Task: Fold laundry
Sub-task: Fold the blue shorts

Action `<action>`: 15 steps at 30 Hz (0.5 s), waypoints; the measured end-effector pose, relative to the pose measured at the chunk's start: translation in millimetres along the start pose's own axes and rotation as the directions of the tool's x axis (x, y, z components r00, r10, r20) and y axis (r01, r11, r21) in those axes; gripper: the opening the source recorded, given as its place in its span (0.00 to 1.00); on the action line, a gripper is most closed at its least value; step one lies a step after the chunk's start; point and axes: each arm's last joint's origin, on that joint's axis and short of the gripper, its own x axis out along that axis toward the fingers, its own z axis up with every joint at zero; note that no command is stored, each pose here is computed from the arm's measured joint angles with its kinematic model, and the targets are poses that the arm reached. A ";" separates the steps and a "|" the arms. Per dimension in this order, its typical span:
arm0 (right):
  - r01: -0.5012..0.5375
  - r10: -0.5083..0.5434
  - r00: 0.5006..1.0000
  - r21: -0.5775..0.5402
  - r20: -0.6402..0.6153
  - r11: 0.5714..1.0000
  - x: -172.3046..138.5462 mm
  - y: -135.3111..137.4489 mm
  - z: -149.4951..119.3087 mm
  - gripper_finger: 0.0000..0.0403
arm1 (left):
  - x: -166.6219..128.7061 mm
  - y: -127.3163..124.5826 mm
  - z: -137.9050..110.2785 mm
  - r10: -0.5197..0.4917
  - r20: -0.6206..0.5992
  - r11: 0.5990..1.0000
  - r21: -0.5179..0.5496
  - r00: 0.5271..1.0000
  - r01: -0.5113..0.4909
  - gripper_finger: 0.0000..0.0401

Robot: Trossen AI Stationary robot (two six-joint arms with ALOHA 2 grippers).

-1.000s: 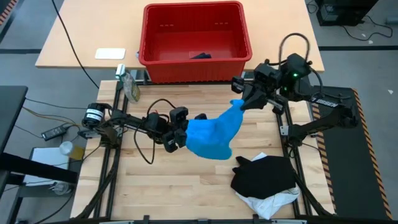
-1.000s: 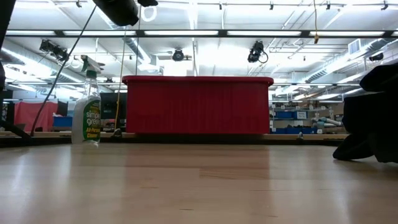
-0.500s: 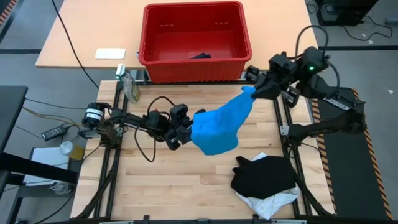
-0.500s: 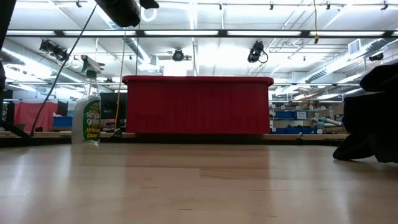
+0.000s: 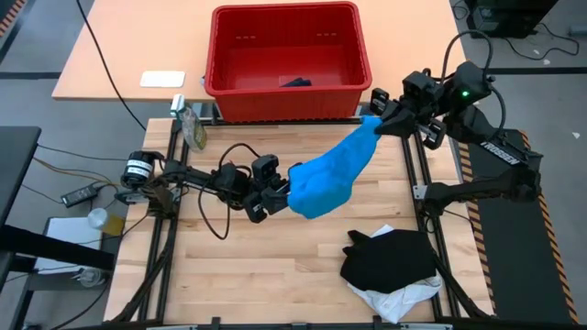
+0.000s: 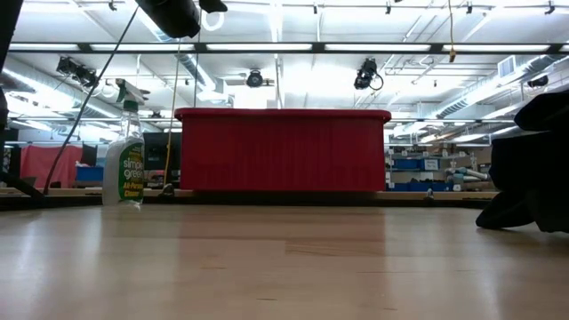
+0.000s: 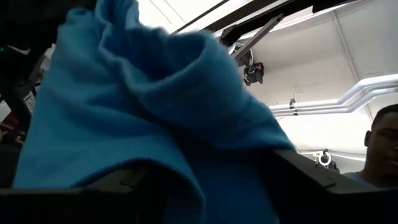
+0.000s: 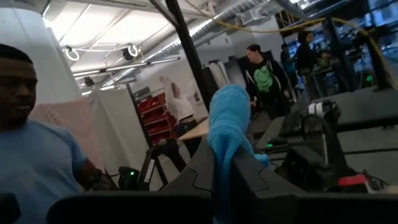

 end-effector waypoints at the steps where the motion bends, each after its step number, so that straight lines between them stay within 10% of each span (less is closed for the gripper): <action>1: 0.003 -0.003 1.000 0.001 0.001 1.000 -1.6 0.4 0.7 0.06 | 0.0 0.1 -0.1 0.001 -0.001 1.000 -0.001 1.000 -0.001 0.60; 15: 0.013 -0.013 1.000 0.008 -0.009 1.000 -19.7 7.1 7.2 0.06 | -0.1 0.2 0.0 0.005 0.003 1.000 0.000 1.000 -0.005 0.60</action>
